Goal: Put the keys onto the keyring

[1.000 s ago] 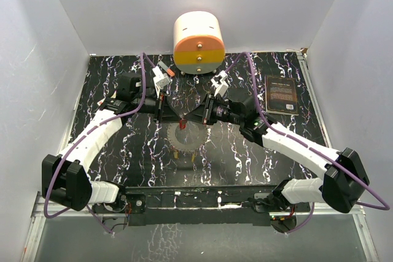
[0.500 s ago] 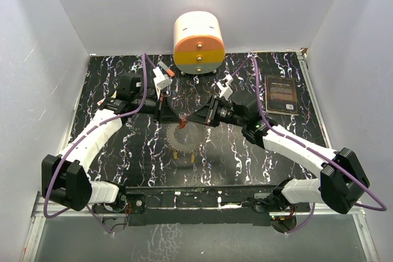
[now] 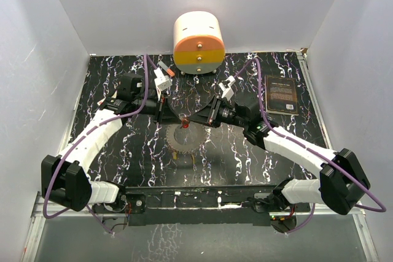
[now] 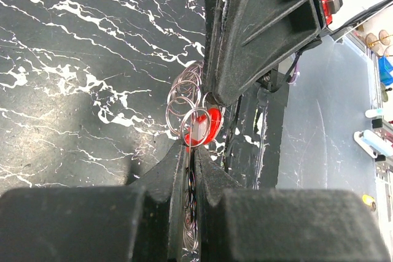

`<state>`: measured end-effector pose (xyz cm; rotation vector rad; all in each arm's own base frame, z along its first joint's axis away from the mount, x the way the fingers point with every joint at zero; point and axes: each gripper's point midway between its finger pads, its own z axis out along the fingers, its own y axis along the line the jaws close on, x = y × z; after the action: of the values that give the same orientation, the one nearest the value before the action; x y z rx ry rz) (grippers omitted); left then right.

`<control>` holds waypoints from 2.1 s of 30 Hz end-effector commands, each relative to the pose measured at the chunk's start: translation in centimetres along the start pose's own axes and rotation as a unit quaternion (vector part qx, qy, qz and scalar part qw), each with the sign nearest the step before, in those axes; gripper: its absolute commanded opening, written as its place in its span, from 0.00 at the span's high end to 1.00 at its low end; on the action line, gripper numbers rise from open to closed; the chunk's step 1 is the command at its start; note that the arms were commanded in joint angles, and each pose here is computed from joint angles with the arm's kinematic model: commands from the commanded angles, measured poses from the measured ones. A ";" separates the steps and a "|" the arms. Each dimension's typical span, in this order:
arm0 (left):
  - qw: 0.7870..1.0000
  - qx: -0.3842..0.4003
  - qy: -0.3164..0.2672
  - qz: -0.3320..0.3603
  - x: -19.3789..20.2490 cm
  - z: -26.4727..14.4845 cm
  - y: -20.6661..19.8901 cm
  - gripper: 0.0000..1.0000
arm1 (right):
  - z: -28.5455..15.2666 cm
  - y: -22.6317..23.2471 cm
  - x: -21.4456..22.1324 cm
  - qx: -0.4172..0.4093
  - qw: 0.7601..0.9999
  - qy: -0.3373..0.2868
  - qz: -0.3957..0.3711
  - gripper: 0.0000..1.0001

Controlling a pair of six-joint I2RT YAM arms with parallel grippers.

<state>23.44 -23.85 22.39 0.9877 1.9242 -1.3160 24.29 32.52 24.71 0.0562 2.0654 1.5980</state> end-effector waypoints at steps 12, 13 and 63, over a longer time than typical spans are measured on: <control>0.997 -0.016 0.002 0.074 -0.6 -0.8 -0.9 1.00 | -1.1 2.9 -1.4 -0.065 0.997 -0.030 0.035 0.92; 0.997 -0.018 0.004 0.076 -0.6 -0.8 -0.9 1.00 | -1.1 2.8 -1.2 -0.069 0.996 -0.028 0.044 0.92; 0.997 -0.069 0.017 0.008 -0.6 0.4 1.1 1.00 | -5.7 9.3 -6.6 0.141 0.813 -0.261 -0.501 0.09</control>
<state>24.61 -23.55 20.17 0.9473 2.0690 -1.1257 23.74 29.74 27.14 -0.6103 1.6767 0.4724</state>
